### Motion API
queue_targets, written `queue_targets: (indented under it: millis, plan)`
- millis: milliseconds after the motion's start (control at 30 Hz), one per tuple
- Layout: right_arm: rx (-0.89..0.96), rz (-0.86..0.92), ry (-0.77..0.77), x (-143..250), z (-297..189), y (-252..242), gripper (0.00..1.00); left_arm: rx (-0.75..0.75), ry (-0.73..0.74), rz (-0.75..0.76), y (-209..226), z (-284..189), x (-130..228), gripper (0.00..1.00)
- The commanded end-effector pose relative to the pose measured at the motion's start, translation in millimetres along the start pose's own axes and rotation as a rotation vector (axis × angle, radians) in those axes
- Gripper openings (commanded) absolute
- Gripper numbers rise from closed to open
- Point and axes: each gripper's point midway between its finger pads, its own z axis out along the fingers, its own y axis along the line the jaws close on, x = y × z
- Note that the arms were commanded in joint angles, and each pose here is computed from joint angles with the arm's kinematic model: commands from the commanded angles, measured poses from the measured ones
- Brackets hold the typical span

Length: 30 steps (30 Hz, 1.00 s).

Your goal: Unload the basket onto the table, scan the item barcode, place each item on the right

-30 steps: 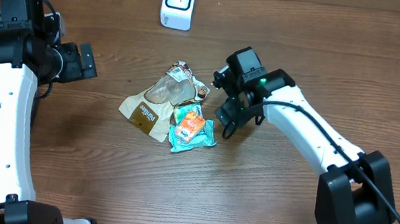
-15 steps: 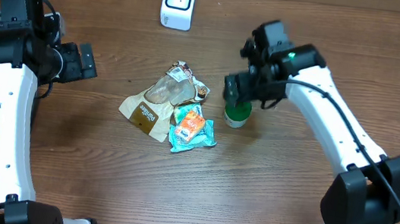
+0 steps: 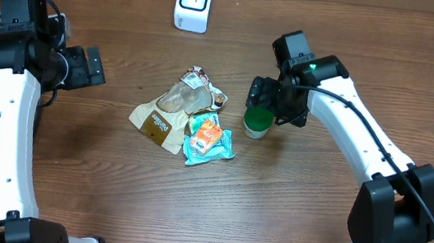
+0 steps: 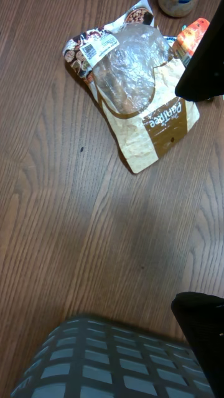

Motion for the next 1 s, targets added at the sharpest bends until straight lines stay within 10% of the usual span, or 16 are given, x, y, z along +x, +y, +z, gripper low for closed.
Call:
queue_targets:
  millis: [0,967]
  plan:
    - [0.023,0.121,-0.035,-2.1,6.1,-3.9,0.91,0.008,-0.011,0.017,-2.3,-3.4,-1.4,1.00]
    - [0.099,0.145,-0.095,1.1,28.6,-10.9,0.79,0.008,-0.011,0.017,-2.3,-3.4,-1.4,1.00]
